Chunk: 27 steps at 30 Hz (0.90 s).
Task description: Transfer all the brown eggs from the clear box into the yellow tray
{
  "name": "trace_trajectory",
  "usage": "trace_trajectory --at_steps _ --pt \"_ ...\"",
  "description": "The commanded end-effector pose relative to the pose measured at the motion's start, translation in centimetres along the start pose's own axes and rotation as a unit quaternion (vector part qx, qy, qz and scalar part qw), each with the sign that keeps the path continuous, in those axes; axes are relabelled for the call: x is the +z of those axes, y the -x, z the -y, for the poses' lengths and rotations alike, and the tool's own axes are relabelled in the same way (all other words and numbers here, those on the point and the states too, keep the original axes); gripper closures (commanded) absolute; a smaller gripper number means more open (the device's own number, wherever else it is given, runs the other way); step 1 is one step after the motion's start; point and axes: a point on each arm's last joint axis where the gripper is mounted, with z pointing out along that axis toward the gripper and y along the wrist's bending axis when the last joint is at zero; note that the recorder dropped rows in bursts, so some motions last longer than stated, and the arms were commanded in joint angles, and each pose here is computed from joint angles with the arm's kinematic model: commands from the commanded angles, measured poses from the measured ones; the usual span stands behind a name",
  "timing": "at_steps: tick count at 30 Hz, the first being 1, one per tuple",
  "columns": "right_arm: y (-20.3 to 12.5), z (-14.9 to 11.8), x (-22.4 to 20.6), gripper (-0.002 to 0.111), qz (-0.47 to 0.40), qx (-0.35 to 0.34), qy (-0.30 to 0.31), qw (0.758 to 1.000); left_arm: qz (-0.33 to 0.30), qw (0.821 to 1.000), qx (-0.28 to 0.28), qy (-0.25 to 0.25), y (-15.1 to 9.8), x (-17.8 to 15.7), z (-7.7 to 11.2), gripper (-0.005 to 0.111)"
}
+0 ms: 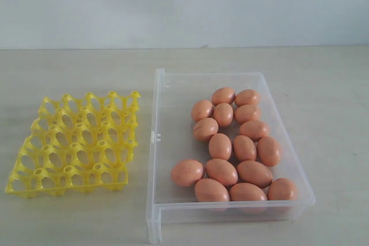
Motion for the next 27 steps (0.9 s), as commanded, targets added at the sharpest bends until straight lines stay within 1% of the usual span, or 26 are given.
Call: trace_trajectory --at_steps 1,3,10,14,17,19,21,23,25,27 --pt "-3.2 -0.3 6.1 0.109 -0.164 -0.024 0.015 0.986 0.001 1.000 -0.011 0.000 -0.1 0.0 0.0 0.103" --pt "-5.3 -0.7 8.7 0.109 -0.228 -0.025 0.021 0.973 0.001 1.000 -0.011 0.000 -0.1 0.0 0.0 0.103" --pt "-10.3 -1.4 13.4 0.109 -0.356 -0.013 0.028 0.934 0.001 1.000 -0.011 0.000 -0.1 0.0 0.0 0.103" --pt "-12.6 -1.3 15.7 0.109 -0.431 -0.010 0.004 0.902 0.001 1.000 -0.011 0.000 -0.1 0.0 0.0 0.103" --pt "-14.3 -1.7 17.2 0.109 -0.485 0.002 0.007 0.875 0.001 1.000 -0.011 0.000 -0.1 0.0 0.0 0.103" --pt "-15.3 -2.2 17.9 0.109 -0.514 0.006 0.030 0.857 0.001 1.000 -0.011 0.000 -0.1 0.0 0.0 0.103" --pt "-16.4 -3.0 18.5 0.109 -0.540 0.013 0.068 0.839 0.001 1.000 -0.011 0.000 -0.1 0.0 0.0 0.103" --pt "-17.5 -4.2 19.3 0.109 -0.557 0.029 0.121 0.821 0.001 1.000 -0.011 0.000 -0.1 0.0 0.0 0.103" --pt "-18.5 -5.5 20.0 0.109 -0.559 0.060 0.172 0.809 0.001 1.000 -0.011 0.000 -0.1 0.0 0.0 0.103" --pt "-19.4 -6.5 20.7 0.109 -0.550 0.086 0.208 0.804 0.001 1.000 -0.011 0.000 -0.1 0.0 0.0 0.103"
